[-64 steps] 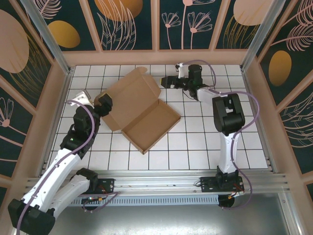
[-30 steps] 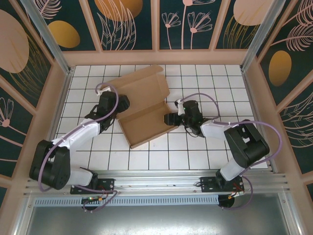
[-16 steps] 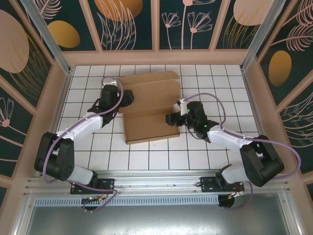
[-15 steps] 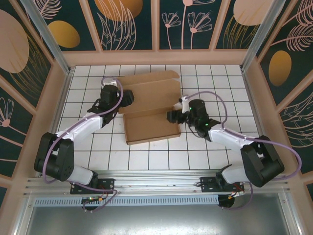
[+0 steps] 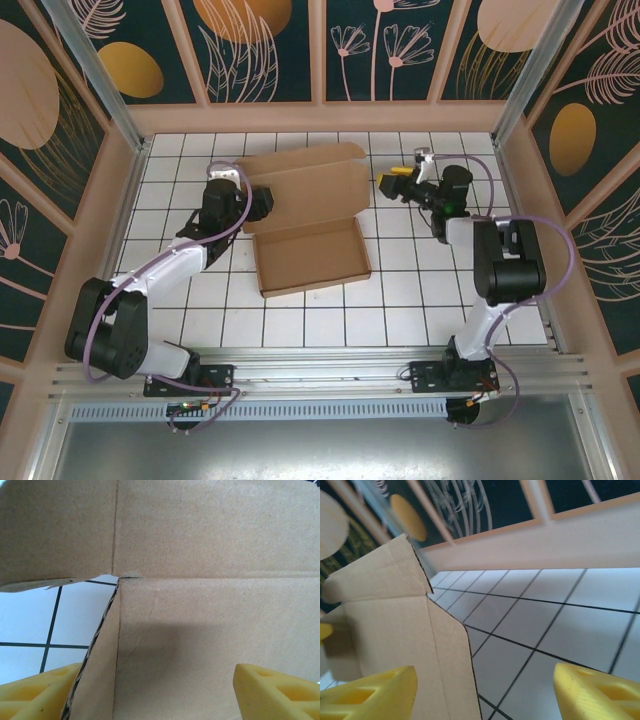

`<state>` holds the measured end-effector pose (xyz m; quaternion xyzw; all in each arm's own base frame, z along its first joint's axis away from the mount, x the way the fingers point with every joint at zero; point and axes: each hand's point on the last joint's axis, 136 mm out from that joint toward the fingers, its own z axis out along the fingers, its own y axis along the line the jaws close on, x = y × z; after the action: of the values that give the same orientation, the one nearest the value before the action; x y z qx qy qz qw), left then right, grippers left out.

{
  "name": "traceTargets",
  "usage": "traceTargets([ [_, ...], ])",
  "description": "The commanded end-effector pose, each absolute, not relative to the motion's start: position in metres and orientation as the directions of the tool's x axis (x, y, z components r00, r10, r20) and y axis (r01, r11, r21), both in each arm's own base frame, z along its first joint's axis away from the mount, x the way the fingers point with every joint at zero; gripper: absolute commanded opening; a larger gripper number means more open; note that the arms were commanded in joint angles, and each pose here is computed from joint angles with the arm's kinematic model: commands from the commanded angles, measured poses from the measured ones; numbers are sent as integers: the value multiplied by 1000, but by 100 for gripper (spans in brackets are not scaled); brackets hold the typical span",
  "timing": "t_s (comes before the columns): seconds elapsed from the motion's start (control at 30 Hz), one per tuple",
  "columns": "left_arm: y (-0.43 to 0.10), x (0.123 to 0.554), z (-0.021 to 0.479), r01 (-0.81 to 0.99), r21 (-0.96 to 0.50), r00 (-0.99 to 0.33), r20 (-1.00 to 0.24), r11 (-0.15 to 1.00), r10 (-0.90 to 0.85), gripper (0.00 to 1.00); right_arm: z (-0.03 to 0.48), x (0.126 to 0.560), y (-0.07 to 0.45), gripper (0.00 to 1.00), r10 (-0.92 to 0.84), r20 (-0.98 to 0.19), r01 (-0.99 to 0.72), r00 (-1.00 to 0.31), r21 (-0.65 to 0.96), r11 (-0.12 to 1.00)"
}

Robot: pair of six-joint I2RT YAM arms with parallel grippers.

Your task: Fold the paper box

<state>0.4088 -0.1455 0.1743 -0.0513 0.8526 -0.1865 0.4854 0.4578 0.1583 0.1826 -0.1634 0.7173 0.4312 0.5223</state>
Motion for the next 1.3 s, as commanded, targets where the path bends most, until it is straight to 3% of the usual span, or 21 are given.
traceTargets([
  [0.0, -150, 408, 192, 140, -371, -475, -839, 918, -267, 75, 206, 437, 187, 73, 160, -915, -841, -371, 404, 360],
  [0.13, -151, 409, 193, 145, -372, -476, -839, 917, -265, 74, 189, 444, 204, 73, 115, -905, -834, -410, 423, 353],
  [0.33, -149, 409, 195, 141, -368, -469, -842, 919, -265, 74, 162, 460, 220, 65, 25, -891, -805, -454, 422, 417],
  [0.5, -149, 409, 196, 140, -368, -468, -843, 919, -266, 74, 150, 465, 220, 45, 4, -876, -788, -482, 435, 436],
  [0.63, -149, 409, 197, 142, -368, -468, -843, 919, -265, 74, 146, 463, 220, 39, 2, -872, -786, -489, 442, 432],
  [0.73, -149, 409, 198, 142, -370, -466, -843, 918, -268, 74, 149, 461, 224, 20, -3, -879, -796, -476, 430, 426],
  [0.8, -149, 409, 198, 145, -373, -466, -843, 916, -270, 73, 153, 461, 227, 9, -17, -891, -797, -453, 396, 455],
  [0.93, -152, 409, 199, 154, -386, -468, -840, 910, -277, 73, 165, 457, 230, 0, -38, -916, -788, -399, 322, 526],
  [1.27, -158, 410, 198, 171, -407, -476, -831, 897, -286, 72, 161, 458, 253, 0, -165, -912, -488, -377, 44, 872],
])
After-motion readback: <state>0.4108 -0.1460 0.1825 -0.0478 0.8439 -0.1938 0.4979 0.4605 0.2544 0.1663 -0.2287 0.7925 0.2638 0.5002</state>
